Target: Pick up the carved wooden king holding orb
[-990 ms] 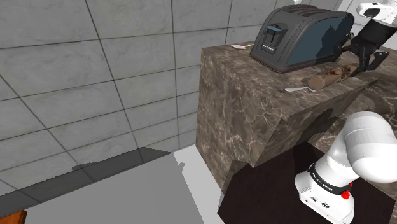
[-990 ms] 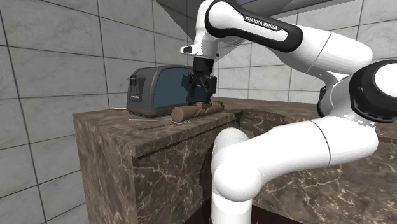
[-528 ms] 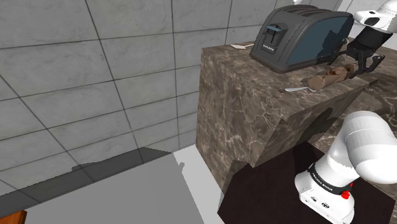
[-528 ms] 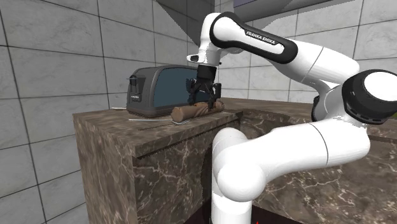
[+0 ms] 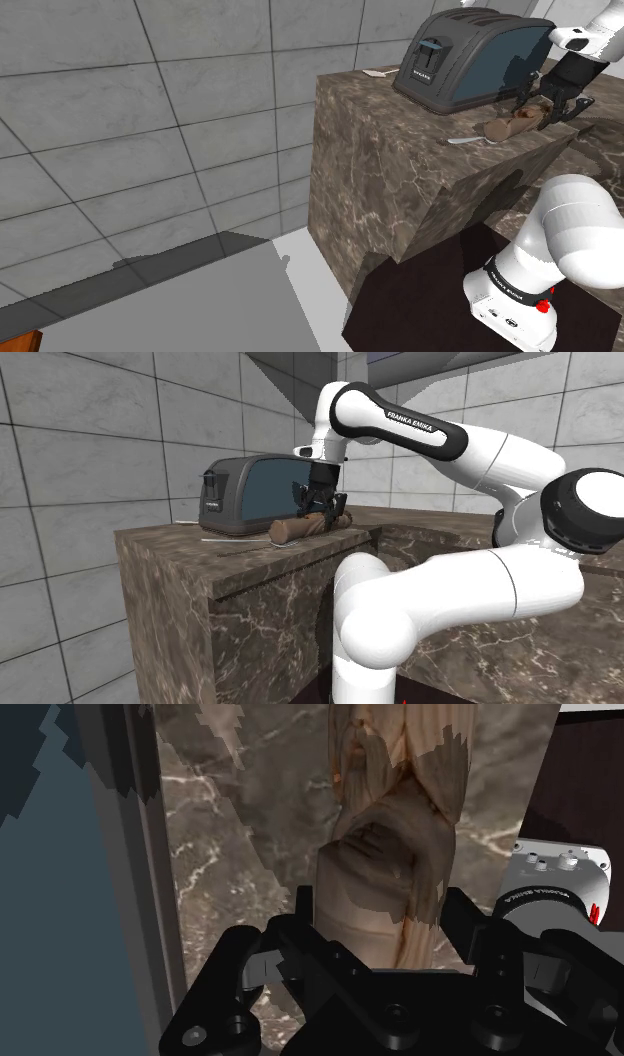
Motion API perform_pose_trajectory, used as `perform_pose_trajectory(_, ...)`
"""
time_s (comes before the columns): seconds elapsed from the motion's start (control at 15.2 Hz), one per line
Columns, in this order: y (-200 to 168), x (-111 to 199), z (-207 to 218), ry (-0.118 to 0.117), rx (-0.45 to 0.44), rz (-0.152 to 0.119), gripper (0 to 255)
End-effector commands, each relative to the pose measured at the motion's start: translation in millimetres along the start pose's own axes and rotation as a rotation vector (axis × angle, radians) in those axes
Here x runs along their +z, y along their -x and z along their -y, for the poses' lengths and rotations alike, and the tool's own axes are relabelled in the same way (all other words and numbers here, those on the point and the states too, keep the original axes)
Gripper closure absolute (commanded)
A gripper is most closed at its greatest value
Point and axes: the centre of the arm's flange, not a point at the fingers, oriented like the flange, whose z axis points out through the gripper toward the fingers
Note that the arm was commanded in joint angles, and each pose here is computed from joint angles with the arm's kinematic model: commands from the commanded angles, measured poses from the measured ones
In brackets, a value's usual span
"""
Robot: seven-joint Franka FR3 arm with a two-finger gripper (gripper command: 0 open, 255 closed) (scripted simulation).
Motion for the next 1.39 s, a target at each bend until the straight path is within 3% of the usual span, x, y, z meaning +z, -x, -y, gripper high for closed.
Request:
perform_pose_trajectory(0.0, 0, 0, 0, 0.0, 0.0, 0.0, 255)
perform_pose_trajectory(0.33, 0, 0, 0, 0.0, 0.0, 0.0, 255)
perform_pose_trajectory(1.32, -3, -78, -12, 0.0, 0.0, 0.0, 255)
